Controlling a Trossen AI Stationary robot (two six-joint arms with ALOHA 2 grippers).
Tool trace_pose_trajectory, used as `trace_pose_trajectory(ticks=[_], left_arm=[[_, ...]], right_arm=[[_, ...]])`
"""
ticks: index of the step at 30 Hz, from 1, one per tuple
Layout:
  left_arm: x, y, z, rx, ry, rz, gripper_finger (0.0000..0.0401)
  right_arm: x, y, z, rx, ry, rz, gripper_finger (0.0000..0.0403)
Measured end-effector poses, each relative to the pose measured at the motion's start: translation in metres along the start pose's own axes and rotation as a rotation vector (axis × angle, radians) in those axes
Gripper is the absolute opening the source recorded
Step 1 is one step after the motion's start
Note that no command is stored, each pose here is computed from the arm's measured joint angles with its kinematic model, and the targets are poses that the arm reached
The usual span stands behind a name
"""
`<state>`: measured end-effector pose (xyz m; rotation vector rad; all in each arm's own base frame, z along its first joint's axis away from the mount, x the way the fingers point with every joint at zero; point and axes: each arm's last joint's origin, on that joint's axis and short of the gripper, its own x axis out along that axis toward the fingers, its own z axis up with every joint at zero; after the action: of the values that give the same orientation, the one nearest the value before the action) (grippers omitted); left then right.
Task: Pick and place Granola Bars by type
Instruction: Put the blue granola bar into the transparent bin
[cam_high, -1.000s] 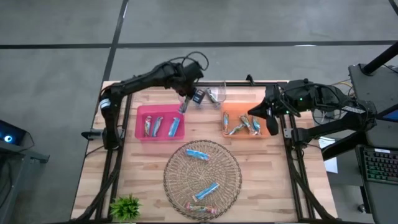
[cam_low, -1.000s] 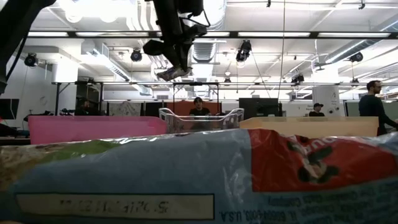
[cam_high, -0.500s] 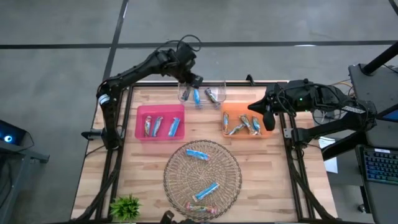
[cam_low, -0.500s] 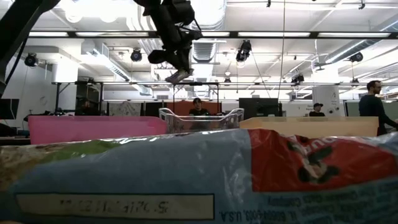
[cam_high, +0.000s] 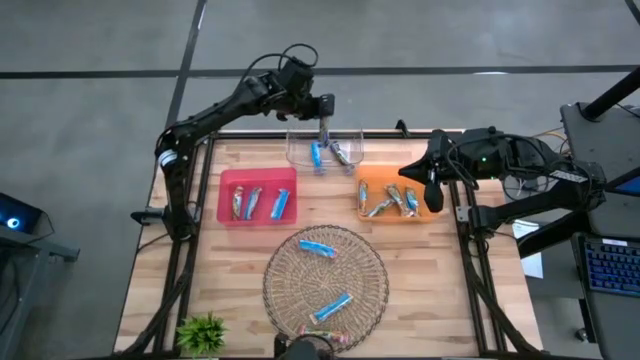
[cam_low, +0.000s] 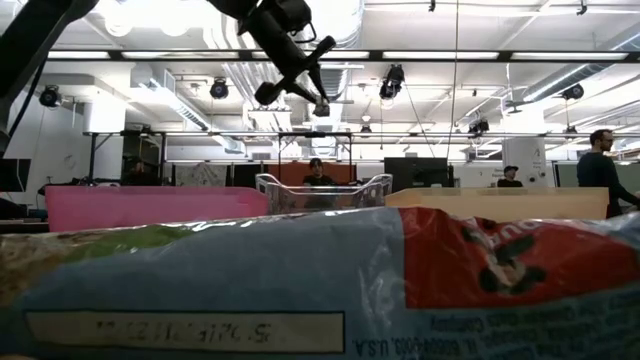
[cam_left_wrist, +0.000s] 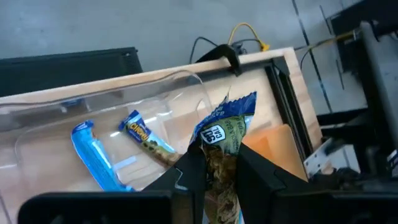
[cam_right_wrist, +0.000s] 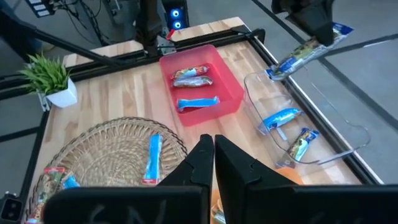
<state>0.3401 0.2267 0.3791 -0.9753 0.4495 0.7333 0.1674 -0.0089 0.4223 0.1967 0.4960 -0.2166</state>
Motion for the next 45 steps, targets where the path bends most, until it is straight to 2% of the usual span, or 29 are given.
trace_pose_trajectory(ticks=[7, 12, 24, 36, 45], left_arm=[[0.013, 0.007, 0.002, -0.072, 0.009, 0.028, 0.0055], [0.031, 0.021, 0.005, -0.107, 0.047, 0.068, 0.0055], [0.062, 0.045, 0.002, -0.143, 0.141, 0.175, 0.0055], [0.073, 0.072, -0.011, -0.174, 0.231, 0.309, 0.0055], [0.080, 0.086, -0.018, -0.170, 0.254, 0.366, 0.0055]], right_arm=[[0.000, 0.000, 0.000, -0.001, -0.001, 0.000, 0.0008], [0.000, 0.000, 0.000, 0.048, -0.002, 0.001, 0.0008], [0.000, 0.000, 0.000, 0.061, -0.003, 0.001, 0.0008], [0.000, 0.000, 0.000, 0.060, -0.002, 0.000, 0.0008], [0.000, 0.000, 0.000, 0.060, -0.002, 0.000, 0.0008]])
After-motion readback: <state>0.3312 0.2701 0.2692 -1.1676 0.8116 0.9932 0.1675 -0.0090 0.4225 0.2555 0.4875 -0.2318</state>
